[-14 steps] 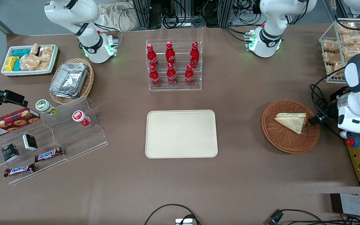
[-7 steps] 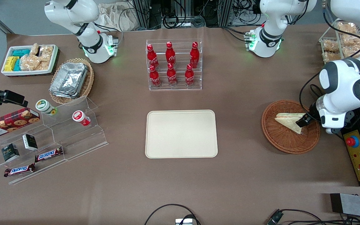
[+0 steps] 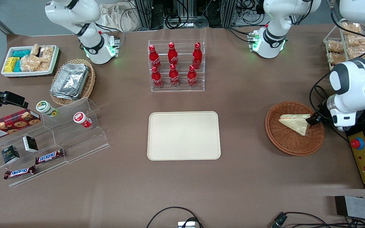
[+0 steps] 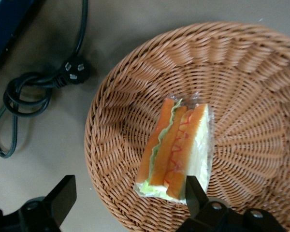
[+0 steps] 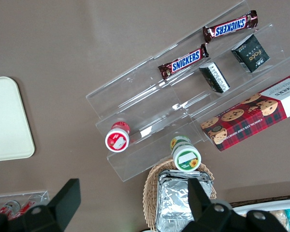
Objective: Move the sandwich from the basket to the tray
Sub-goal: 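Close the left gripper on the wrapped sandwich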
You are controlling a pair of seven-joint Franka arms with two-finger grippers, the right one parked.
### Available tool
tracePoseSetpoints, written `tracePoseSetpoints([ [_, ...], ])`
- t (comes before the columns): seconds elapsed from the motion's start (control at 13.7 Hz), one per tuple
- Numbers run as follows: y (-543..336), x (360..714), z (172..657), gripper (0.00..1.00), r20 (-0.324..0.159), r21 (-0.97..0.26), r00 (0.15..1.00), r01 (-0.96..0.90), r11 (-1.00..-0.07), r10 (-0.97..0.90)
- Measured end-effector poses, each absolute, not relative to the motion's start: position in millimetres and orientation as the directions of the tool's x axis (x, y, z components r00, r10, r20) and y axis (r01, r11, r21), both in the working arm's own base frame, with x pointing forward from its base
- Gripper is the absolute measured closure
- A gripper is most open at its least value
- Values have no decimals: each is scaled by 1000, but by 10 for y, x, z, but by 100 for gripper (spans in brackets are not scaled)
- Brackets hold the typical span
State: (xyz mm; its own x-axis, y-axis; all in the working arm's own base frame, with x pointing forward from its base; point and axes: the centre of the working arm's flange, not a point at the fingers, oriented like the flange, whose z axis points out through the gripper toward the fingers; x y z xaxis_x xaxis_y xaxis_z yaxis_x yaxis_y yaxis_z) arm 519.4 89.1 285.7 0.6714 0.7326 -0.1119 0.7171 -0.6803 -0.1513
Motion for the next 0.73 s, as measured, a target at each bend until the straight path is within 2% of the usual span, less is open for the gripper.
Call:
tracePoseSetpoints([
  [0.29,836,5180,2627,0,-155,-152,617,757,-636,771],
  [0.73,625,5327,2302,0,-111,-130,609,775,-619,786],
])
